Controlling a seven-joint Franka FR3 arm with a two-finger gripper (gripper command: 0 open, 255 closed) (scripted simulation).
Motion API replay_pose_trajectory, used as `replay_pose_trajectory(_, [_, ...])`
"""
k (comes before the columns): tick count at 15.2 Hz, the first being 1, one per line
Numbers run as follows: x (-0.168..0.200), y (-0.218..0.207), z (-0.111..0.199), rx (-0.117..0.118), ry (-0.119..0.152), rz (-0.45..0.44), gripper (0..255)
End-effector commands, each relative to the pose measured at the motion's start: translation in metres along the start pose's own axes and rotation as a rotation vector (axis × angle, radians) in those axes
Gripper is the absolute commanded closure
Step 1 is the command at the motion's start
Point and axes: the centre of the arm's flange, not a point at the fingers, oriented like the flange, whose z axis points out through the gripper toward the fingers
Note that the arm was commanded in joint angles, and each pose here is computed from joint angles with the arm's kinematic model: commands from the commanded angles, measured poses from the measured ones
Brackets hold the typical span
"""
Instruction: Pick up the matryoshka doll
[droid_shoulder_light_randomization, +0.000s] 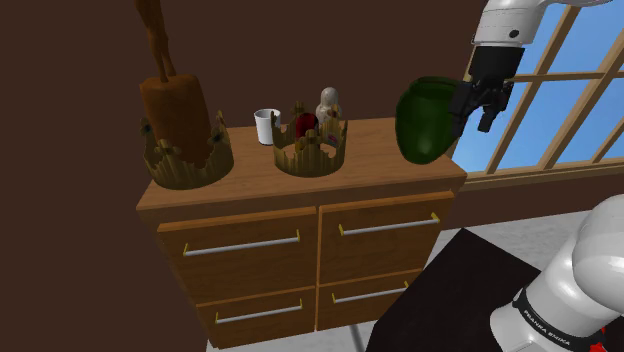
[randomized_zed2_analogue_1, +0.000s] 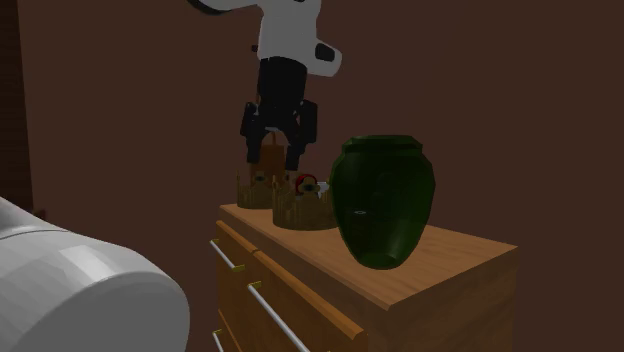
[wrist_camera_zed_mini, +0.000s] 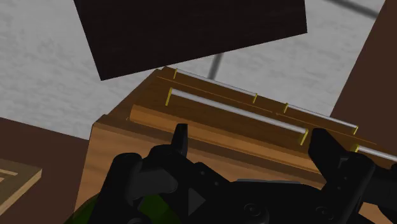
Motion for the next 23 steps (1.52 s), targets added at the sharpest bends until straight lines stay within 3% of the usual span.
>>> replay_pose_trajectory(1, [0.000,0.000,0.000,0.000,0.000,0.000,0])
replay_pose_trajectory(23, [0.235,-0.134,0.006,0.142,0.058,0.105,0])
